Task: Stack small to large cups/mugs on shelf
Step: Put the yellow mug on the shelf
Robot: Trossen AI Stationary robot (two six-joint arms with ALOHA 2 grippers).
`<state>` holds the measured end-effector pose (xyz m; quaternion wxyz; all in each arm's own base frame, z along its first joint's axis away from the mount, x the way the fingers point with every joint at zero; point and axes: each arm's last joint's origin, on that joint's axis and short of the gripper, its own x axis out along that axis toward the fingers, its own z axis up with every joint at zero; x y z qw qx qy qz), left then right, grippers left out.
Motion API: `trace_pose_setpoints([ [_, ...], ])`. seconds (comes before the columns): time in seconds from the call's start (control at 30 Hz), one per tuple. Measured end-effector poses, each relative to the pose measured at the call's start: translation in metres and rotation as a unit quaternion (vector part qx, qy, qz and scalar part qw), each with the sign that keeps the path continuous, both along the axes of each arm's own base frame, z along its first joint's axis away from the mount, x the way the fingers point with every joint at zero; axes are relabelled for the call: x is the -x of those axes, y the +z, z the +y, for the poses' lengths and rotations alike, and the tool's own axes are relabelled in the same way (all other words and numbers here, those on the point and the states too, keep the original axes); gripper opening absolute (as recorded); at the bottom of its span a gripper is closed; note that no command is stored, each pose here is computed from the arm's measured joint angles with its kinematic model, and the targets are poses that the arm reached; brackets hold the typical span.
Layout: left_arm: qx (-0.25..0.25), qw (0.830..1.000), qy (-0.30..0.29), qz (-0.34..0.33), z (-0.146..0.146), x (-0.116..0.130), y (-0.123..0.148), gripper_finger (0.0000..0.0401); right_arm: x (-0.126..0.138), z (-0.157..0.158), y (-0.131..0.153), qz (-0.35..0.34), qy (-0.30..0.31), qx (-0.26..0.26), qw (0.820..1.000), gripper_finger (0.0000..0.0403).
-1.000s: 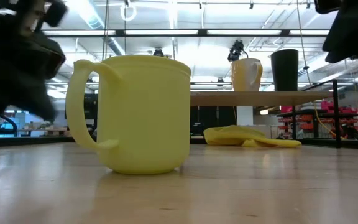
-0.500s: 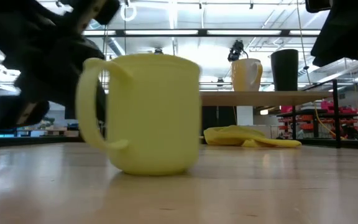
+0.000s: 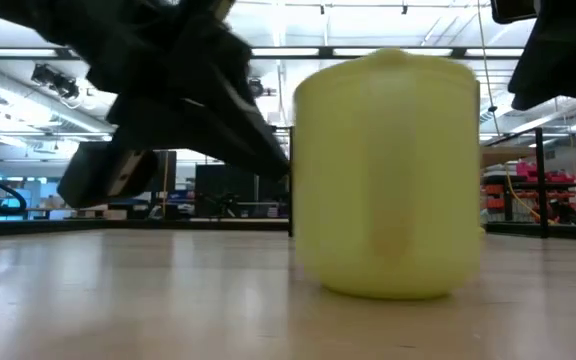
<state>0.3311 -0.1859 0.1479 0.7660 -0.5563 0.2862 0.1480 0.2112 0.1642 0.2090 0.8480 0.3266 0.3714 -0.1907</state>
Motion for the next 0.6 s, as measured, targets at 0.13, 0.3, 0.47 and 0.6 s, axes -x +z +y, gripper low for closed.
trace_pose_setpoints([
  [0.13,0.009,1.0,-0.009,-0.002,-0.006,-0.009,0.0,0.002,0.004,0.0,-0.002,0.023,0.001,-0.011,1.0,0.0077],
  [0.3,0.018,0.999,-0.026,0.006,-0.01,-0.007,-0.001,0.0012,0.016,0.011,-0.004,0.051,0.008,-0.041,0.998,0.0077],
  [0.47,0.044,0.998,-0.044,0.01,-0.021,-0.001,-0.001,0.0013,0.047,0.04,-0.004,0.051,0.029,-0.083,0.995,0.0077],
  [0.6,0.05,0.998,-0.043,0.005,-0.027,0.002,0.0,0.0023,0.075,0.058,-0.003,-0.002,-0.006,-0.096,0.995,0.0077],
])
